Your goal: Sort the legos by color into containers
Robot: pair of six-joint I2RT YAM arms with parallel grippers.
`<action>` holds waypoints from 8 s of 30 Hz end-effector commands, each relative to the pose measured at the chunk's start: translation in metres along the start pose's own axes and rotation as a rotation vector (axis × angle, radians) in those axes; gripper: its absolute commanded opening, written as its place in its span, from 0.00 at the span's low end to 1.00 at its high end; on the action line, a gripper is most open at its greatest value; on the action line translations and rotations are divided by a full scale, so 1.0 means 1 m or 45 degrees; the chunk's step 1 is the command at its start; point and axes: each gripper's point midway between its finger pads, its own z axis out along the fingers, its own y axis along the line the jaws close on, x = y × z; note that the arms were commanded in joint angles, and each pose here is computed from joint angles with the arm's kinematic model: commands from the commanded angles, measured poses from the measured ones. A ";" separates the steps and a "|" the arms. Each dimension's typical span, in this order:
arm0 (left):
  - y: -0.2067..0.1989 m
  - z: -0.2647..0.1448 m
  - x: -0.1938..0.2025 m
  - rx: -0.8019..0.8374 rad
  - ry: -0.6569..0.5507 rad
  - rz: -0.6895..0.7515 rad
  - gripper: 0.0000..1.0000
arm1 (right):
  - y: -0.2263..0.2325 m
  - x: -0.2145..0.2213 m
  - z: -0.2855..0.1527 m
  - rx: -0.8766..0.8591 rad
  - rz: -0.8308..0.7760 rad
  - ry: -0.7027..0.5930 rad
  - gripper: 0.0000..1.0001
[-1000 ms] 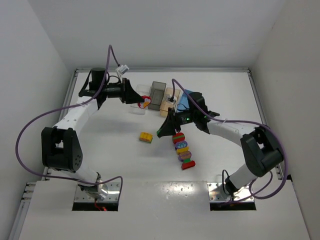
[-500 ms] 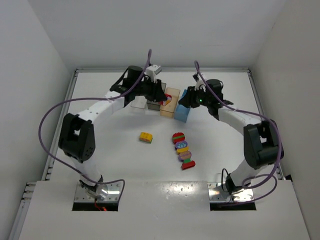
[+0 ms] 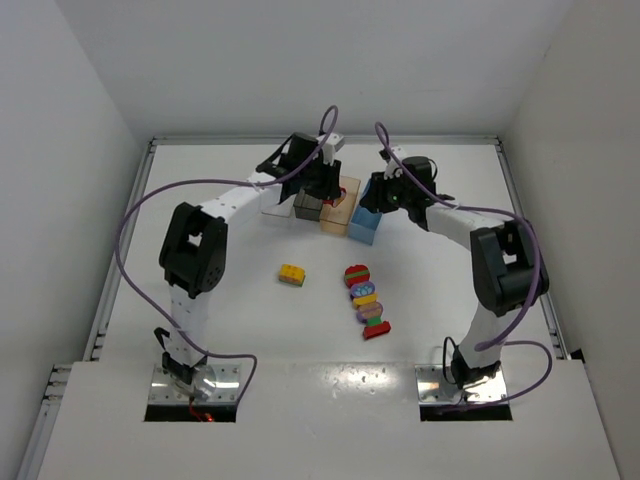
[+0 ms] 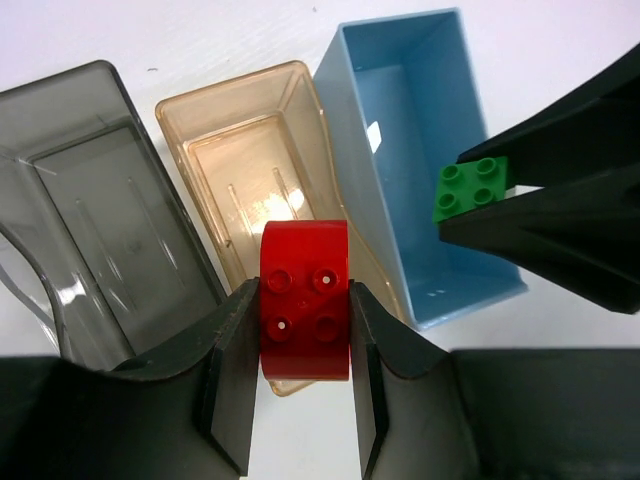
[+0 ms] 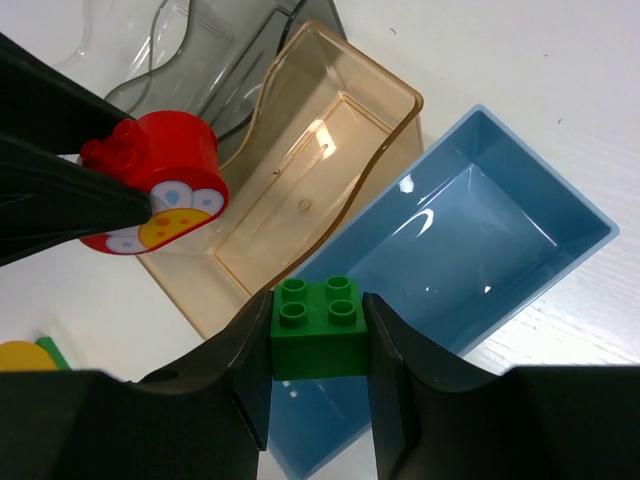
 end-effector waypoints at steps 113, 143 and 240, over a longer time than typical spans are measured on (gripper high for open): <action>-0.066 -0.137 0.042 1.125 0.118 -0.155 0.14 | 0.155 0.031 -0.116 -1.174 -0.261 0.108 0.82; -0.097 -0.165 0.035 1.273 0.102 -0.108 0.14 | 0.197 0.006 -0.085 -1.292 -0.121 0.116 0.46; -0.112 -0.123 0.146 1.060 0.426 1.153 0.66 | -0.037 -0.008 -0.139 0.093 -0.259 0.020 0.76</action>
